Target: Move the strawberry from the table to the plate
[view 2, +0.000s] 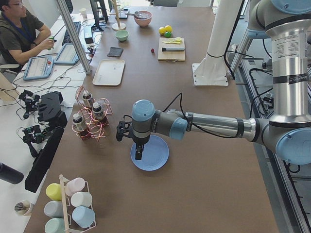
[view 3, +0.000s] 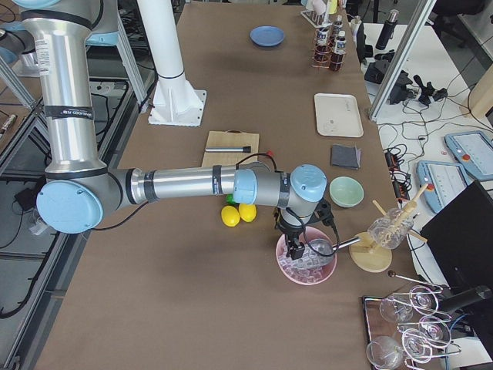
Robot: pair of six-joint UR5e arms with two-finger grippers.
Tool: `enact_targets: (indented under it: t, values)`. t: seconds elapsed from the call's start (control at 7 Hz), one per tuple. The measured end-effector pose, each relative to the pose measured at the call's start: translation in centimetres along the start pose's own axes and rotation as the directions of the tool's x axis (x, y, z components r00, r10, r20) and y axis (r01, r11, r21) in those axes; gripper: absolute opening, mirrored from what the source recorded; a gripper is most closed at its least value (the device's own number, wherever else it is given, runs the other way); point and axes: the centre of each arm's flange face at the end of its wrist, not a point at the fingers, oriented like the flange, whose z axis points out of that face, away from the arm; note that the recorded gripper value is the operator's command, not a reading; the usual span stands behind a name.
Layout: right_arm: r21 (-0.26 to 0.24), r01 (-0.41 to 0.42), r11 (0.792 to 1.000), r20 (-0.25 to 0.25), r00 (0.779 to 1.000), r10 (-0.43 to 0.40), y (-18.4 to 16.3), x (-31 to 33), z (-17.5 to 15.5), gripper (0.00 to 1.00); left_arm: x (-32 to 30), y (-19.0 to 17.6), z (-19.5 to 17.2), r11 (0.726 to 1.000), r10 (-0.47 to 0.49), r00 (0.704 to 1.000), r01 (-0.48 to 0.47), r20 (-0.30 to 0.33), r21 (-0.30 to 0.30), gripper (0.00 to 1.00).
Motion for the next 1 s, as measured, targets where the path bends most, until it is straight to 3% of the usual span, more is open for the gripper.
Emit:
enact_targets:
  t: [0.29, 1.0]
  values:
    - [0.001, 0.000, 1.000, 0.000, 1.000, 0.000, 0.0, 0.0, 0.0, 1.00, -0.6, 1.5, 0.6, 0.997, 0.083, 0.996, -0.083, -0.029, 0.000, 0.97]
    - [-0.001, -0.002, 1.000, 0.006, 1.000, 0.002, 0.3, 0.0, 0.2, 1.00, -1.3, 1.5, 1.6, 0.997, 0.073, 0.996, -0.074, -0.056, -0.018, 0.98]
